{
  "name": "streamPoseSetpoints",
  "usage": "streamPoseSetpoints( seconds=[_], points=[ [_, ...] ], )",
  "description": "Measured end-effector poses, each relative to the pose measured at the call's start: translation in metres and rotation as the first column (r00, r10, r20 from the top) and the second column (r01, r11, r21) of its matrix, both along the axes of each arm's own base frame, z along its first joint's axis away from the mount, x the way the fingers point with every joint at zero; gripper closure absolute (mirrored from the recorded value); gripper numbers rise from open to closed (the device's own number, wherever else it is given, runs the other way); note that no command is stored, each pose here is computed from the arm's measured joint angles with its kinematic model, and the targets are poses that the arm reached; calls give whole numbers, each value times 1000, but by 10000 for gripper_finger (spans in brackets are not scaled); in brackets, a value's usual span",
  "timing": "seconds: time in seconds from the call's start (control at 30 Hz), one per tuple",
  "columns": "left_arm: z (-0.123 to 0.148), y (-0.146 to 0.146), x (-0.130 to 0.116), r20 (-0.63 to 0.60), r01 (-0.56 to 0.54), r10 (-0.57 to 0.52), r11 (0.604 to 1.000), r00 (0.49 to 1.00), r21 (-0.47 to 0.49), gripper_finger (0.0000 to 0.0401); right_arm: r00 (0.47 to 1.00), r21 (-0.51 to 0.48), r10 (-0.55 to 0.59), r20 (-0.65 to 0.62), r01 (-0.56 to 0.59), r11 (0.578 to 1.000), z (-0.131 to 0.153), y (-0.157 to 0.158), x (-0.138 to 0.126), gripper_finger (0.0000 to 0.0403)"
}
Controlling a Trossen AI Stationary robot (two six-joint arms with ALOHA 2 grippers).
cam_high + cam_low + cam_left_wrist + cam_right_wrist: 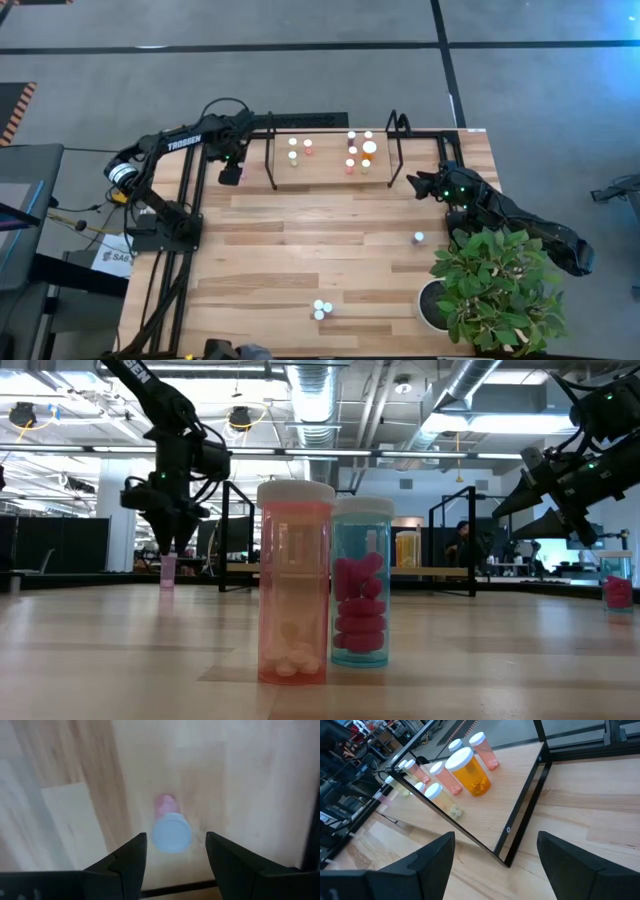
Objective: Pick and place medicine bottles onto shelf by color
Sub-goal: Put the pink pill bottle on the shelf
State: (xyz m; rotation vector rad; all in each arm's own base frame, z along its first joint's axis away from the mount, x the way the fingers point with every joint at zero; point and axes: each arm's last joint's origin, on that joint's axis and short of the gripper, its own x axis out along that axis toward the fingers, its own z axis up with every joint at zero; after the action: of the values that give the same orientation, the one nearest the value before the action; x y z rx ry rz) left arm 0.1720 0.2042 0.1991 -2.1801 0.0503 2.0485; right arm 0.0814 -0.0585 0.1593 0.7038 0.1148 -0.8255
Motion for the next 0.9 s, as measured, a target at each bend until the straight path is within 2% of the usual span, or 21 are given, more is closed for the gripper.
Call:
streamPoseSetpoints(
  seconds=[0.23,0.47,0.67,0.77,0.9],
  points=[
    [-1,-2,-1,-21,1,-2,1000,1000,-28,211,1000,0,0,0,0,1000,0,0,0,97],
    [-15,0,3,-54,38,-41,997,998,-69,211,1000,0,0,1,0,1000,0,0,0,97],
    [-16,1,4,-64,54,-58,996,996,-66,212,1000,0,0,0,0,1000,0,0,0,97],
    [-16,1,4,-67,77,-81,995,994,-61,222,1000,0,0,0,0,1000,0,0,0,97],
    [-17,2,5,-63,97,-100,994,993,-52,255,1000,0,0,0,0,1000,0,0,0,97]
  ],
)
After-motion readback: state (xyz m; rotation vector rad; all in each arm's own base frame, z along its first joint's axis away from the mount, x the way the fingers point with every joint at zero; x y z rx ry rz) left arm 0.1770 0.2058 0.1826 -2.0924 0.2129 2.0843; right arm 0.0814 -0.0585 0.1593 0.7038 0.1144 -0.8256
